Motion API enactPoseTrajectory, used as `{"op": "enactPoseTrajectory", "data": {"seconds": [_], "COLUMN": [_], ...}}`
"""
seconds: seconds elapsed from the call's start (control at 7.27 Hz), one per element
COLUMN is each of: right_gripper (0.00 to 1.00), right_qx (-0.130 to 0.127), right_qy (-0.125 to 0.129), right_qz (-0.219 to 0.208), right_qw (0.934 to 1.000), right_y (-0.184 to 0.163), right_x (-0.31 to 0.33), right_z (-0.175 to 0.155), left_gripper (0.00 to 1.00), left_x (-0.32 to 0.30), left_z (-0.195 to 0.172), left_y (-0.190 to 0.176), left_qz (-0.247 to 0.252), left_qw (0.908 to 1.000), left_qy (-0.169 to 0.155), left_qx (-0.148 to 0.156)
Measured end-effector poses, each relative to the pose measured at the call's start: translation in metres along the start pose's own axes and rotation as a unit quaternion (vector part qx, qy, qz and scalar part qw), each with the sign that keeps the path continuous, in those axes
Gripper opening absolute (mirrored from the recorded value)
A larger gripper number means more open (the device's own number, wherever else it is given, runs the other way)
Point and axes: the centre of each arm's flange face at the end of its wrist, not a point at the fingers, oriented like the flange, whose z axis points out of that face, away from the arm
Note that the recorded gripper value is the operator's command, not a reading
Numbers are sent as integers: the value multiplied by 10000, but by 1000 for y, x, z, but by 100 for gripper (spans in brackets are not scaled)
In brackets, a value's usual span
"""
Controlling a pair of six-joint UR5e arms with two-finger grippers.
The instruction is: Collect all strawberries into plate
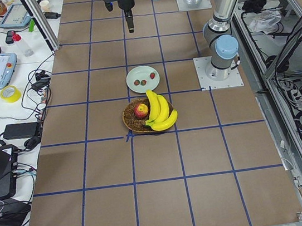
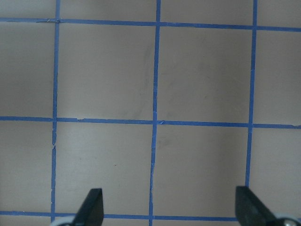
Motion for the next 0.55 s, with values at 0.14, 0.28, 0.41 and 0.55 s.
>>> {"op": "enactPoseTrajectory", "data": {"seconds": [0.14, 0.28, 0.41, 0.55], "right_gripper": [100, 100, 100, 100], "right_qx": [-8, -19, -26, -27], "right_qy": [-4, -6, -7, -8], "right_qz": [7, 10, 8, 7], "right_qw": [10000, 10000, 10000, 10000], "right_y": [0, 0, 0, 0], "right_x": [0, 0, 0, 0], "right_z": [1, 2, 3, 3], "left_gripper": [100, 100, 100, 100], "left_x": [16, 24, 27, 28], "left_z": [-6, -11, -14, -15], "left_y": [10, 17, 23, 26], "left_qz": [194, 308, 385, 423], "left_qw": [9998, 9994, 9991, 9990], "left_qy": [-79, -115, -129, -134], "left_qx": [58, 94, 85, 69]}}
